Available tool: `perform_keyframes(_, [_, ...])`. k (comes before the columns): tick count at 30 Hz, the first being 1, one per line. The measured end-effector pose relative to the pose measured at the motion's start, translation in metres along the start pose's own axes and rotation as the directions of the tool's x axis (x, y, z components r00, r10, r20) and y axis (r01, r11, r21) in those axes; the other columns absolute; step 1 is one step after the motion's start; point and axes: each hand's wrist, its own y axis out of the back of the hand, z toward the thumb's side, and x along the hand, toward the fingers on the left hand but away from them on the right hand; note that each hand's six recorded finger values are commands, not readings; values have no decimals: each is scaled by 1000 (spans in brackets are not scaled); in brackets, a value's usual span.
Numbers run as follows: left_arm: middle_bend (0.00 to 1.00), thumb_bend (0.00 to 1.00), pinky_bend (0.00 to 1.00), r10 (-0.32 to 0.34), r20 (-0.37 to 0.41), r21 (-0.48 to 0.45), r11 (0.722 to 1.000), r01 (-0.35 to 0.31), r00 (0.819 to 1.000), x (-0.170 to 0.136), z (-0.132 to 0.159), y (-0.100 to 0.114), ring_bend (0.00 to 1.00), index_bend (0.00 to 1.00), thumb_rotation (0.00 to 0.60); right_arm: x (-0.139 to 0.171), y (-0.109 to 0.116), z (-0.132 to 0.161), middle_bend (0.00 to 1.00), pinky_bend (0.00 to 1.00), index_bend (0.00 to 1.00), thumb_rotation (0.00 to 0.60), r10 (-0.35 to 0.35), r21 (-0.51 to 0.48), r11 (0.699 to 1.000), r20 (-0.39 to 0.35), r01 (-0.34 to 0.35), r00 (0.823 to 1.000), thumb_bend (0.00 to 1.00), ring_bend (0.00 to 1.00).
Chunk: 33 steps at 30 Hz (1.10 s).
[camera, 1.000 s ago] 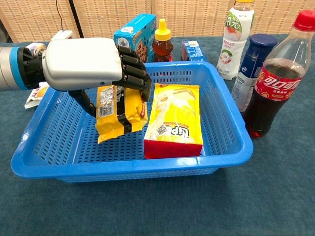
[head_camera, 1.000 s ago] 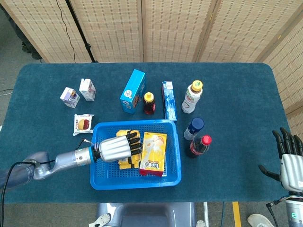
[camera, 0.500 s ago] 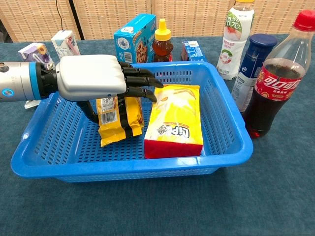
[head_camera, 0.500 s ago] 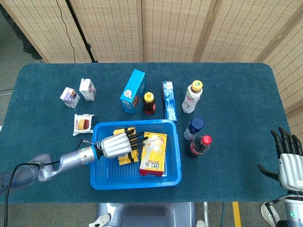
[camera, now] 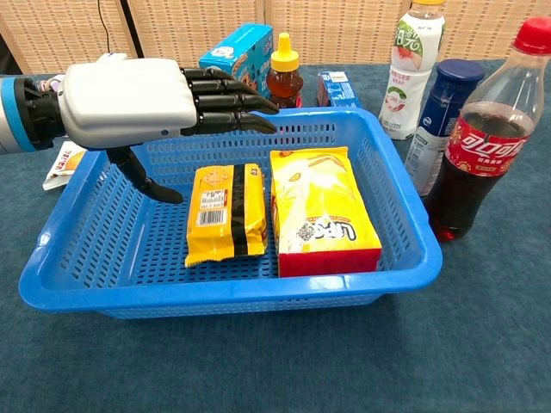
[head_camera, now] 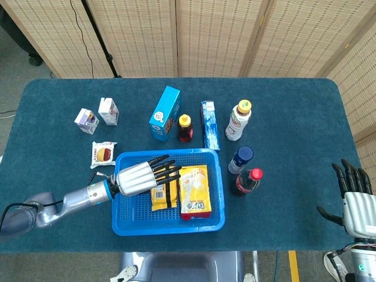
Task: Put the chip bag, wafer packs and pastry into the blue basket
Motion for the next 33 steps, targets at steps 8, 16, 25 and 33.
perform_keyframes(8, [0, 111, 59, 98, -70, -53, 993, -102, 993, -13, -15, 26, 0, 0, 477, 0, -1, 0, 0, 0, 0, 600, 8, 0, 1000, 0, -8, 1000, 0, 0])
perform_keyframes(16, [0, 111, 59, 131, -320, -108, 979, -173, 938, -61, -85, 56, 0, 0, 478, 1, -2, 2, 0, 0, 0, 600, 14, -4, 1000, -12, -14, 1000, 0, 0])
perform_keyframes(25, [0, 111, 59, -48, -559, -249, 962, -113, 828, -129, -139, 28, 0, 0, 479, 2, -4, 4, 0, 0, 0, 600, 26, -7, 1000, -22, -26, 999, 0, 0])
perform_keyframes(33, [0, 111, 68, -251, -544, -382, 924, 29, 801, -152, -121, -32, 0, 0, 481, 2, -5, 5, 0, 0, 0, 600, 31, -7, 999, -26, -32, 999, 0, 0])
